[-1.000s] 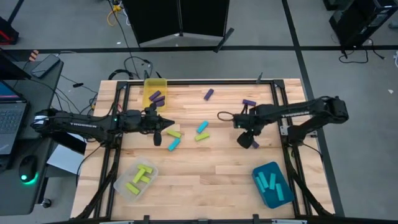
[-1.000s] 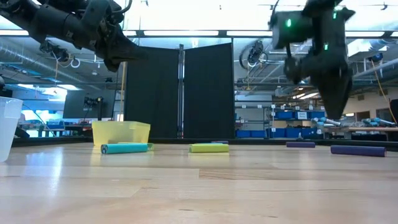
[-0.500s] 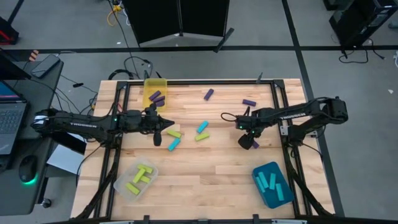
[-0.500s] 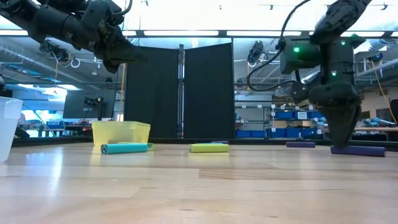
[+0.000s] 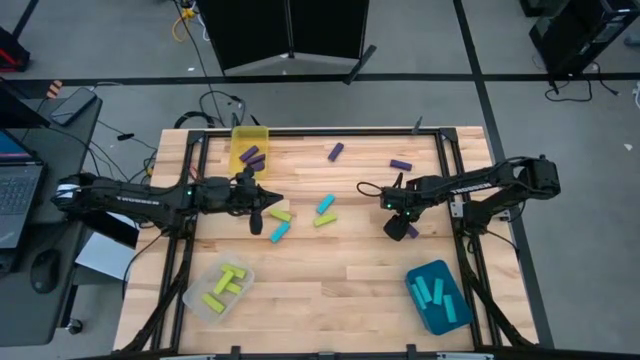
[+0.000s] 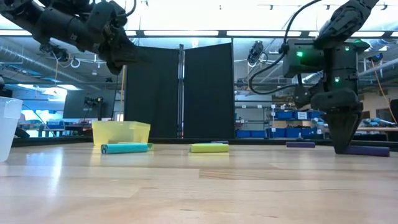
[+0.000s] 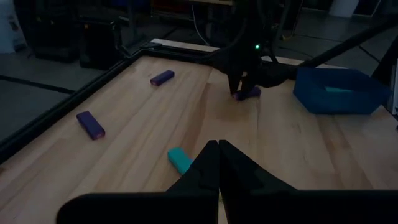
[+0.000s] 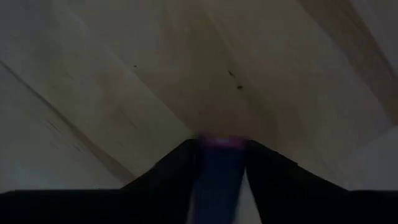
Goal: Sort blocks
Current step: Put the violet block into the yellow bin
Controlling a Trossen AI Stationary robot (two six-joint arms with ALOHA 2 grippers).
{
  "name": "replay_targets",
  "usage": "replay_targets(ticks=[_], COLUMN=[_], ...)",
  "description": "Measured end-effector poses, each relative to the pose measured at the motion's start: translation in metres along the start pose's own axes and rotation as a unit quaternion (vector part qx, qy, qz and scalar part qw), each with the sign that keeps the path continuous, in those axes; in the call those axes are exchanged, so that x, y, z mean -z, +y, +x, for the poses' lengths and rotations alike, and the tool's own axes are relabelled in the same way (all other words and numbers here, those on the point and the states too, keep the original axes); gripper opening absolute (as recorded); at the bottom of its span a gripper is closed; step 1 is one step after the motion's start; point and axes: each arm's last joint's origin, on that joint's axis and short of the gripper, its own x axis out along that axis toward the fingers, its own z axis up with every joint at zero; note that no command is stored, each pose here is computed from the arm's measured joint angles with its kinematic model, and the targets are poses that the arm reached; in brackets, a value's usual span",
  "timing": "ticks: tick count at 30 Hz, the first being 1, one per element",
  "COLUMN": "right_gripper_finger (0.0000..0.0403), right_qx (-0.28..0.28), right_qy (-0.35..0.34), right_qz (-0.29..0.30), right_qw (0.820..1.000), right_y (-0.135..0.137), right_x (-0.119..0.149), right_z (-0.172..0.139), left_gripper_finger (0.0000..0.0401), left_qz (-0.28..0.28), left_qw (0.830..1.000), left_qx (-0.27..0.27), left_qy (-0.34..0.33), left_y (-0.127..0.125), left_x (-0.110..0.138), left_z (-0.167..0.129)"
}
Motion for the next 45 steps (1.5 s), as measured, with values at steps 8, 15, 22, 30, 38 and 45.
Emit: replay_targets(ticks=[8, 15, 22, 30, 38, 45], right_gripper_finger=[0.0116, 0.0116, 0.0116, 0.0116, 0.0116, 0.0116], right_qx=[-0.012, -0.057, -0.163, -0.244, -0.261, -0.252], right_qy=[-0.008, -0.085, -0.317, -0.532, -0.597, -0.609], right_qz=[-0.011, -0.05, -0.108, -0.187, -0.23, -0.242], right_qw=[1.0, 0.994, 0.928, 0.789, 0.723, 0.712], right_y=[0.002, 0.018, 0.051, 0.085, 0.101, 0.102], right_x=[-0.002, -0.021, -0.044, -0.048, -0.037, -0.036], right_z=[0.0, -0.017, -0.052, -0.088, -0.104, -0.105], left_gripper_finger=[0.0007, 0.0007, 0.0007, 0.0016, 0.0066, 0.0152], left_qz=[-0.009, -0.017, -0.018, 0.014, 0.011, 0.003], left_qw=[1.0, 0.998, 0.998, 0.989, 0.99, 0.984], left_qx=[0.006, 0.027, 0.035, 0.136, 0.132, 0.149], left_qy=[-0.006, -0.045, -0.051, -0.055, -0.05, -0.095], left_y=[-0.003, -0.003, -0.001, -0.009, -0.014, -0.023], left_x=[0.007, 0.001, 0.0, 0.0, -0.003, -0.012], left_z=[0.02, 0.026, 0.027, 0.033, 0.063, 0.094])
